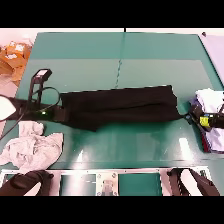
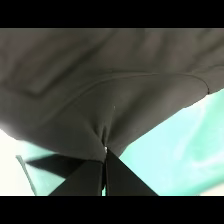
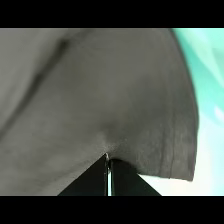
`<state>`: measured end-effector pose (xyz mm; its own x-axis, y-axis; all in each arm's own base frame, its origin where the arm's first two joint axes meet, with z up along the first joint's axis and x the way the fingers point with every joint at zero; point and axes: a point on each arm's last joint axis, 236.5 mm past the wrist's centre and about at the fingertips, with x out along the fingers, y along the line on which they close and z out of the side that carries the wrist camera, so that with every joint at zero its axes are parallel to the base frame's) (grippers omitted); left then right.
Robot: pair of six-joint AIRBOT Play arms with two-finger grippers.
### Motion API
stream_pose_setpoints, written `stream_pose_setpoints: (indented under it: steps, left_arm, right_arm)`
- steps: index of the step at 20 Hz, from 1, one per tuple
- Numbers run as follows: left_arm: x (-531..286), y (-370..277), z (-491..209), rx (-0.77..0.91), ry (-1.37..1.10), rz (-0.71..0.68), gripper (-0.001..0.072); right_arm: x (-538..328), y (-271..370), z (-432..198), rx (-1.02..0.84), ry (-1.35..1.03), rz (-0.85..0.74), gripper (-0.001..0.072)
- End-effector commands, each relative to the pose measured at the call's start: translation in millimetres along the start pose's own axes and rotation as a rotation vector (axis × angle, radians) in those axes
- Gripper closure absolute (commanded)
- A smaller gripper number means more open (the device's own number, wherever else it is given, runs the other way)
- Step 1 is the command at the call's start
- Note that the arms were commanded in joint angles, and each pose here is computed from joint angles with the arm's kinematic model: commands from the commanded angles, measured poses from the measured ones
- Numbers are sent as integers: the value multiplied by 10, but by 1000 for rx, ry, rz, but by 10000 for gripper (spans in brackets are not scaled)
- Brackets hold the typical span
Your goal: Fold the shirts.
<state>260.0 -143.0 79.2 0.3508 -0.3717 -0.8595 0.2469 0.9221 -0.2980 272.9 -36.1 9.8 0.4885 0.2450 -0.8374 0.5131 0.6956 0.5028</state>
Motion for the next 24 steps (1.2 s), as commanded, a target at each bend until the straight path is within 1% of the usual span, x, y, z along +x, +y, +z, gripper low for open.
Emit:
stream_pose_setpoints:
  steps: [1,3,6,10,15,16,17,18,20,23,24]
  left_arm:
    - [202,139,327,32,-25,55,683]
    - [360,336,475,-1,-5,96,683]
    - [488,749,697,-116,-7,128,683]
    - [946,890,933,-136,6,81,683]
    - [1470,1015,1177,-192,8,58,679]
    - [1492,1006,1265,-203,-21,48,662]
    - [1481,994,1380,-214,-67,39,367]
    - [1445,976,1502,-219,-110,31,27]
    - [1313,948,1707,-201,-157,31,52]
    - [1067,879,1941,-152,-188,37,52]
    - [990,839,2007,-144,-196,31,52]
  right_arm:
    - [115,403,300,-39,-38,76,696]
    - [317,545,503,-44,-38,90,696]
    - [677,619,750,-11,10,95,695]
    - [1148,807,1013,-26,44,140,695]
    - [1500,901,1224,-29,64,148,685]
    - [1511,908,1272,-30,57,149,555]
    - [1500,917,1345,-32,38,150,366]
    - [1459,926,1434,-53,13,154,251]
    - [1306,939,1612,-106,-14,167,238]
    - [1020,677,1750,-114,22,155,236]
    - [951,540,1774,-104,32,151,198]
